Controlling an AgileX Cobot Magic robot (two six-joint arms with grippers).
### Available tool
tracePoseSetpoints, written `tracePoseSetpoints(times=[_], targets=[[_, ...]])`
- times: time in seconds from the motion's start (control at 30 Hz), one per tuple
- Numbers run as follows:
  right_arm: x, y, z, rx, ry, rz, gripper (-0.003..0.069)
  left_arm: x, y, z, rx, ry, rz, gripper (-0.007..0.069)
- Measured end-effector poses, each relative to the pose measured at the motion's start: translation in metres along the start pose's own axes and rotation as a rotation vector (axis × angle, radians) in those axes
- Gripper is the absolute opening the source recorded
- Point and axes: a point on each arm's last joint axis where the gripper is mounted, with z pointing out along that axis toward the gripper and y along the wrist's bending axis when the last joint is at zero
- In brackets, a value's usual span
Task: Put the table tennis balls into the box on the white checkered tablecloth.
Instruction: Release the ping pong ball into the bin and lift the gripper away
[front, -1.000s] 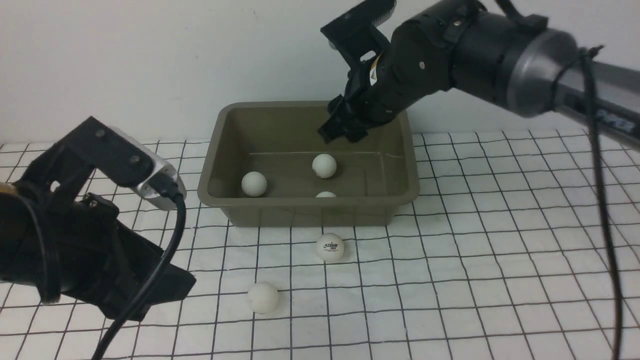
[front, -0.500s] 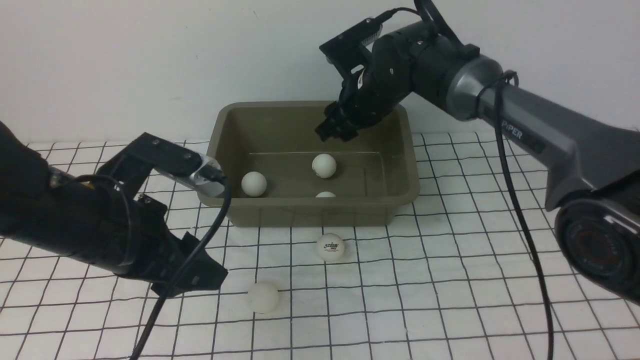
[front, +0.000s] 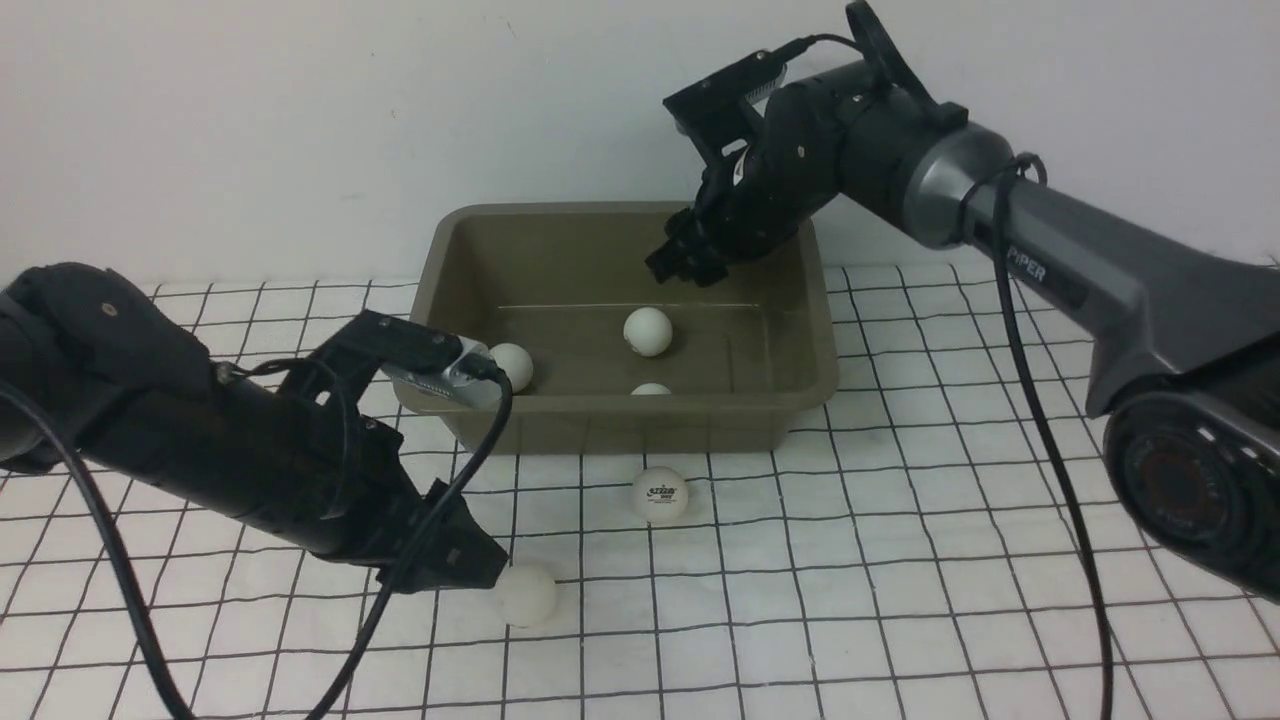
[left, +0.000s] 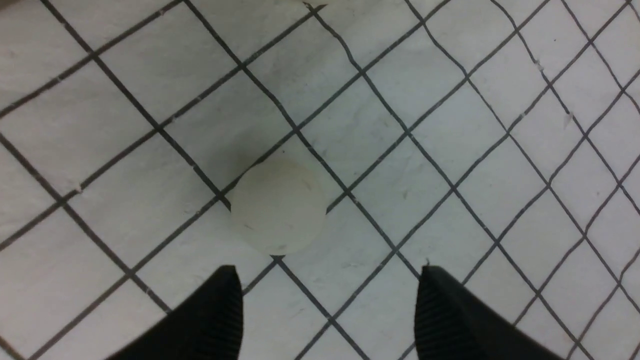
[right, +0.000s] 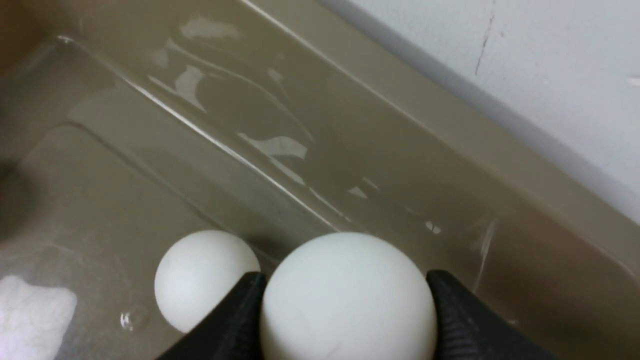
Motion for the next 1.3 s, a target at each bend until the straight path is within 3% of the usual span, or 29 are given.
tracePoseSetpoints(times=[0.27, 0.5, 0.67, 1.3], targets=[[0.002, -0.001, 0.006, 0.004, -0.010, 0.013, 0.0358, 0.003, 0.011, 0.022, 0.024, 0.033, -0.009, 0.0419], [0.002, -0.002, 0.006, -0.008, -0.014, 0.031, 0.0358, -0.001, -0.004, 0.041, 0.024, 0.048, 0.071, 0.0419], [0.006, -0.001, 0.006, -0.019, 0.027, 0.035, 0.0358, -0.005, -0.016, 0.051, -0.011, 0.035, 0.134, 0.0419], [0.010, 0.002, 0.005, -0.048, 0.075, 0.045, 0.0377, -0.006, -0.010, 0.052, -0.092, 0.036, 0.204, 0.0424]])
